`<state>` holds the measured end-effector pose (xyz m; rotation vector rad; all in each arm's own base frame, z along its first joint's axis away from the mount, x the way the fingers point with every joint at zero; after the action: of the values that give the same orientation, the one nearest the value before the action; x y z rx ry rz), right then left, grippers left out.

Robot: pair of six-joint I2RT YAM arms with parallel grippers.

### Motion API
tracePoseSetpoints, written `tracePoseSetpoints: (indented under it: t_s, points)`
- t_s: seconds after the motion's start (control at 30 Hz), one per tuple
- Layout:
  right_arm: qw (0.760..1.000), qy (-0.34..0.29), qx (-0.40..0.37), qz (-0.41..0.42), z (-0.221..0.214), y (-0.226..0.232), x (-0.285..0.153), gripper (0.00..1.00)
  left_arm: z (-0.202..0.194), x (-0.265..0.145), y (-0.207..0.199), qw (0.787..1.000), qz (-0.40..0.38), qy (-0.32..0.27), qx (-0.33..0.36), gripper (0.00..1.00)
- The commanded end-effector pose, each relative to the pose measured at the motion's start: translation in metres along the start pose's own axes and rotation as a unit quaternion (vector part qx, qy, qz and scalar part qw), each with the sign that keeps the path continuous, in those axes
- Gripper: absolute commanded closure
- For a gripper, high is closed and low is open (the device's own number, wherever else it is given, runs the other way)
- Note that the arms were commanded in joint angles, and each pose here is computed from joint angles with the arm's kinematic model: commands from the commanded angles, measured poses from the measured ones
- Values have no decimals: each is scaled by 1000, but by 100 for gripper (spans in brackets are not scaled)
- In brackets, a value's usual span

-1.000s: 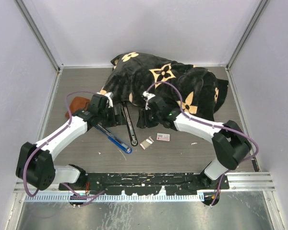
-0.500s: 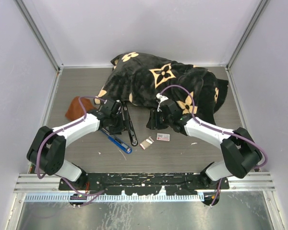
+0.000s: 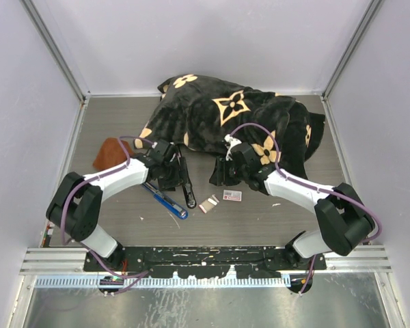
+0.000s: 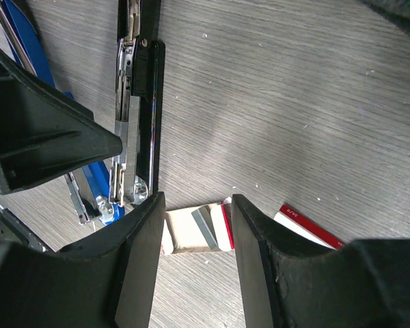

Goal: Load the staples into the stapler
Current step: Adjust the stapler at the center of the board.

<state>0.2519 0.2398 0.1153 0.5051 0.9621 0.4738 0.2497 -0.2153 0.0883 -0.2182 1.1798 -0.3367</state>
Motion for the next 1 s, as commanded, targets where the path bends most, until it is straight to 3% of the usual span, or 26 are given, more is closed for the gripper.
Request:
tracePoseSetpoints:
  t_s: [0.0, 0.27, 0.63, 0.97]
  points:
    - [999, -32, -7, 40, 14, 17, -10, 50, 19, -1, -12, 999, -7, -32, 4, 31]
    - [999, -32, -7, 41, 13, 16, -12, 50, 16, 4, -10, 1000, 3, -20, 14, 35]
    - [998, -35, -5, 42, 12, 15, -14, 50, 7, 7, -7, 999, 23, 2, 30, 54]
    - [998, -36, -3, 43, 12, 14, -14, 50, -2, 5, 2, 997, 62, 23, 50, 64]
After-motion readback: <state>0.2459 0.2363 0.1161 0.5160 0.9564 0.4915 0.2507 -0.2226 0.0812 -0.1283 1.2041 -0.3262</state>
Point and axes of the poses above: each gripper's point midway between its finger pads, its own x axis out along the fingers, its own y axis along the line the jaws close on, z = x × y, the point moved 4 cm from there along -x, back along the fingers, and after that the axes turned 13 degrees about x, right-handed, at the moved point
